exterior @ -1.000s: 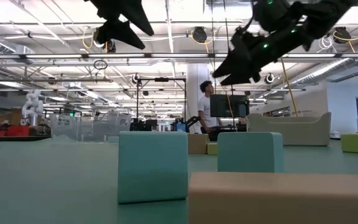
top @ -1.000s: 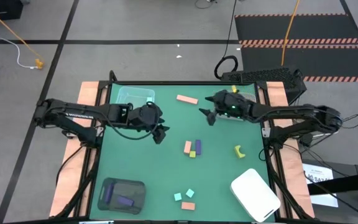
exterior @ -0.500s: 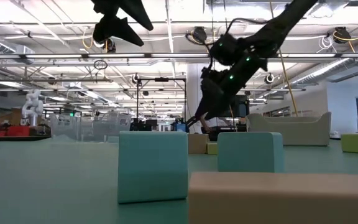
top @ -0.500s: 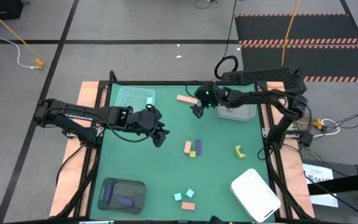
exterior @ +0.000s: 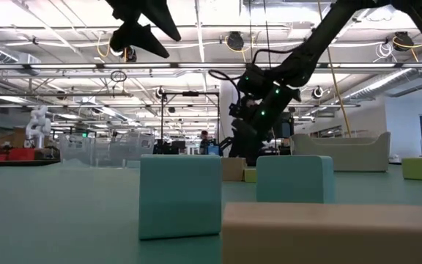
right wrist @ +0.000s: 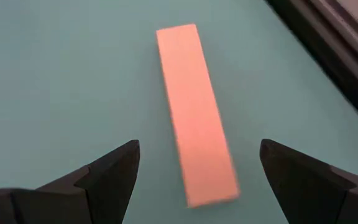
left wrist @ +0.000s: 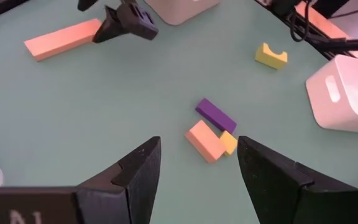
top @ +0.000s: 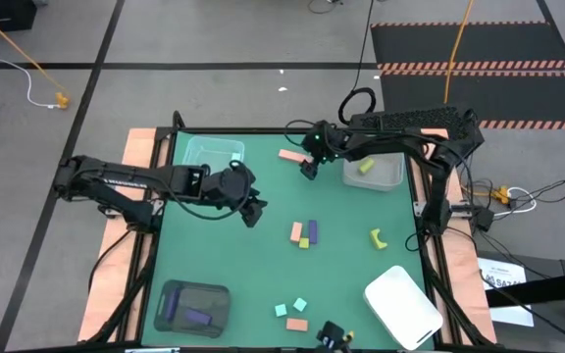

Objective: Sort & place blocks by color
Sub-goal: Put the top brown block into the white bin, then put the right light green block into the gray bin

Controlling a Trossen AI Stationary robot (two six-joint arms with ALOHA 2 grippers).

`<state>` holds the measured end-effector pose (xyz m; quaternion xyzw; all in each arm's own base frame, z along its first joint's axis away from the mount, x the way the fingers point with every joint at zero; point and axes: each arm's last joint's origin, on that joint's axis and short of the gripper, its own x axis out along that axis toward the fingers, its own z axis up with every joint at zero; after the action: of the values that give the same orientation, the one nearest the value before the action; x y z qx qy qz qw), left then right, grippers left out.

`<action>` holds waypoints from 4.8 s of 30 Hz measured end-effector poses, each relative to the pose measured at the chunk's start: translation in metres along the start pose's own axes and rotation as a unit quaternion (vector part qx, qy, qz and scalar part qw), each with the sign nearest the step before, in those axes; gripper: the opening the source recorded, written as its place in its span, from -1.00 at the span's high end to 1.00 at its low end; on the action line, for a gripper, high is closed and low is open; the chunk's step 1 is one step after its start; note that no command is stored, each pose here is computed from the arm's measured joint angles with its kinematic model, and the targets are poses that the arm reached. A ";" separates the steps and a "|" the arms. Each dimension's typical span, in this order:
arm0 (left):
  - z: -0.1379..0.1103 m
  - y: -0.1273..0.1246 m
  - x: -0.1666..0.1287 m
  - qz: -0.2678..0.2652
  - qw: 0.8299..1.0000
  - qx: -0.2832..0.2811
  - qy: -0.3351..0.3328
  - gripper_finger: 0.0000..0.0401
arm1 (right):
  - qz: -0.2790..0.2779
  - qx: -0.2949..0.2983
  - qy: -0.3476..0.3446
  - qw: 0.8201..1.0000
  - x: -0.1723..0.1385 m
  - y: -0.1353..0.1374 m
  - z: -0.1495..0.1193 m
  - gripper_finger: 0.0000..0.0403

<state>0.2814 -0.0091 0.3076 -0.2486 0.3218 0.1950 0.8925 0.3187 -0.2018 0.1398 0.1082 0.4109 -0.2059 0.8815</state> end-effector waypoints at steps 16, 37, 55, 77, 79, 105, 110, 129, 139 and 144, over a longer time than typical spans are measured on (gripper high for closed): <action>0.010 0.014 0.003 0.029 0.999 -0.018 -0.016 -0.07 | 0.000 -0.024 0.028 0.999 0.022 -0.005 -0.014 -0.14; 0.007 0.010 0.002 0.037 0.997 -0.058 -0.026 -0.07 | 0.019 -0.006 -0.023 1.000 -0.031 0.026 0.013 0.44; -0.022 -0.022 -0.009 0.031 0.998 -0.043 -0.024 -0.07 | 0.170 0.082 -0.316 0.930 -0.162 0.126 -0.015 0.44; -0.025 -0.027 -0.012 0.043 0.997 -0.034 -0.047 -0.07 | 0.421 0.165 -0.299 0.840 -0.190 0.179 -0.074 0.44; -0.025 -0.027 -0.012 0.043 0.997 -0.030 -0.047 -0.07 | 0.438 0.186 -0.231 0.849 -0.187 0.182 -0.082 0.44; -0.033 -0.031 -0.015 0.041 0.998 -0.013 -0.034 -0.07 | 0.441 0.258 0.470 0.720 -0.270 0.221 -0.203 0.44; -0.033 -0.031 -0.015 0.042 0.998 -0.013 -0.033 -0.07 | 0.371 0.258 0.515 0.728 -0.274 0.214 -0.219 0.44; -0.032 -0.030 -0.014 0.044 0.998 -0.004 -0.033 -0.07 | 0.349 0.255 0.519 0.737 -0.275 0.208 -0.224 -0.34; -0.030 -0.027 -0.013 0.049 0.998 -0.009 -0.035 -0.07 | 0.396 0.288 0.153 0.859 -0.269 0.206 -0.199 -0.23; -0.030 -0.027 -0.013 0.049 0.998 -0.009 -0.035 -0.07 | 0.350 0.240 -0.051 0.904 -0.267 0.203 -0.188 -0.23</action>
<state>0.2713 -0.0504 0.3051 -0.2341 0.3004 0.2499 0.8902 0.1282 0.1199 0.2297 0.4425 0.2393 0.0186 0.8641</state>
